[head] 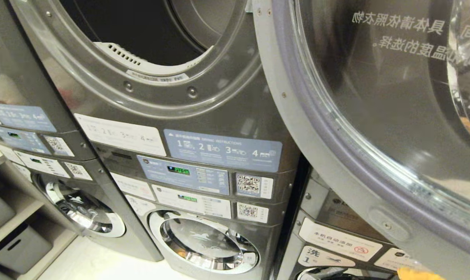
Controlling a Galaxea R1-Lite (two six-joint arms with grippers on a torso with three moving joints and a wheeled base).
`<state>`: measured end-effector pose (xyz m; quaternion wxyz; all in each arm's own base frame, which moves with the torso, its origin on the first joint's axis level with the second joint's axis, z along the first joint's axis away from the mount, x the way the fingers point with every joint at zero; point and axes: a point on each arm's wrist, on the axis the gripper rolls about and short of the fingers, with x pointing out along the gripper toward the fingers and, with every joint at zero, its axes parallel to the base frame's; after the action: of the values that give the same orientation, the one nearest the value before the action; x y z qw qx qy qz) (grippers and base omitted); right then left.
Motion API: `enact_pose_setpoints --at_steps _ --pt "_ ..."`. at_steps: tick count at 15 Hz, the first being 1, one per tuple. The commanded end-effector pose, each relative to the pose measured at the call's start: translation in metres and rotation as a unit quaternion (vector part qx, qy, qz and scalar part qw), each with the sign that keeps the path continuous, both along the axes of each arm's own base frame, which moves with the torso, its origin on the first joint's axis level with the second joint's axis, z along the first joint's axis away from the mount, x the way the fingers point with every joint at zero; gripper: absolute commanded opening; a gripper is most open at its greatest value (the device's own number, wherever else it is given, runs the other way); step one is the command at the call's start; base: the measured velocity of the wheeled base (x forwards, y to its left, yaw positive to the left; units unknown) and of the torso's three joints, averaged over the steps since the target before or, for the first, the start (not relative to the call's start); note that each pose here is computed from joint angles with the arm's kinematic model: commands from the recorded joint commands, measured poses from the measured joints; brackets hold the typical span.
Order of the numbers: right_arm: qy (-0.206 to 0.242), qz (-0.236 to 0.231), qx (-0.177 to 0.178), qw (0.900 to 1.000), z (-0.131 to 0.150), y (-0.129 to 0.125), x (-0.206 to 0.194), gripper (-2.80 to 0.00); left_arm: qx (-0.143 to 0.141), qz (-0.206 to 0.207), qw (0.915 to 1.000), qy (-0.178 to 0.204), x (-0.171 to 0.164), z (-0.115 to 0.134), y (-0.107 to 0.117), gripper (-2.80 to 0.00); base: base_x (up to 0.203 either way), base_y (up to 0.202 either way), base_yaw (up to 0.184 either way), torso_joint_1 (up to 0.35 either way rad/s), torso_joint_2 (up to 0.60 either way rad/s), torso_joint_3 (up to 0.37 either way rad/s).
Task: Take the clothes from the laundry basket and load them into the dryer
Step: Put the clothes in the dryer
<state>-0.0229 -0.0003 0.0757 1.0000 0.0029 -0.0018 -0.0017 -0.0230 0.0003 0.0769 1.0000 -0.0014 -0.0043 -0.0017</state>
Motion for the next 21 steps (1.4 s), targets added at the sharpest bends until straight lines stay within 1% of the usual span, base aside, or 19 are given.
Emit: enact_pose_setpoints --at_steps 1,9,21 --pt "0.0 0.0 0.0 1.0 0.0 0.0 -0.0001 -2.8 0.0 0.0 1.0 0.0 0.0001 0.0001 0.0 -2.8 0.0 0.0 0.0 0.0 0.0 0.0" --pt "0.0 0.0 0.0 1.0 0.0 0.0 -0.0001 -2.8 0.0 0.0 1.0 0.001 0.0002 -0.0003 0.0 -2.8 0.0 0.0 0.0 -0.007 0.01 0.006" --pt "0.0 0.0 0.0 1.0 0.0 0.0 0.0001 -2.8 0.0 0.0 1.0 0.001 0.0002 -0.0003 0.0 -2.8 0.0 0.188 -0.002 0.001 0.0 0.002"
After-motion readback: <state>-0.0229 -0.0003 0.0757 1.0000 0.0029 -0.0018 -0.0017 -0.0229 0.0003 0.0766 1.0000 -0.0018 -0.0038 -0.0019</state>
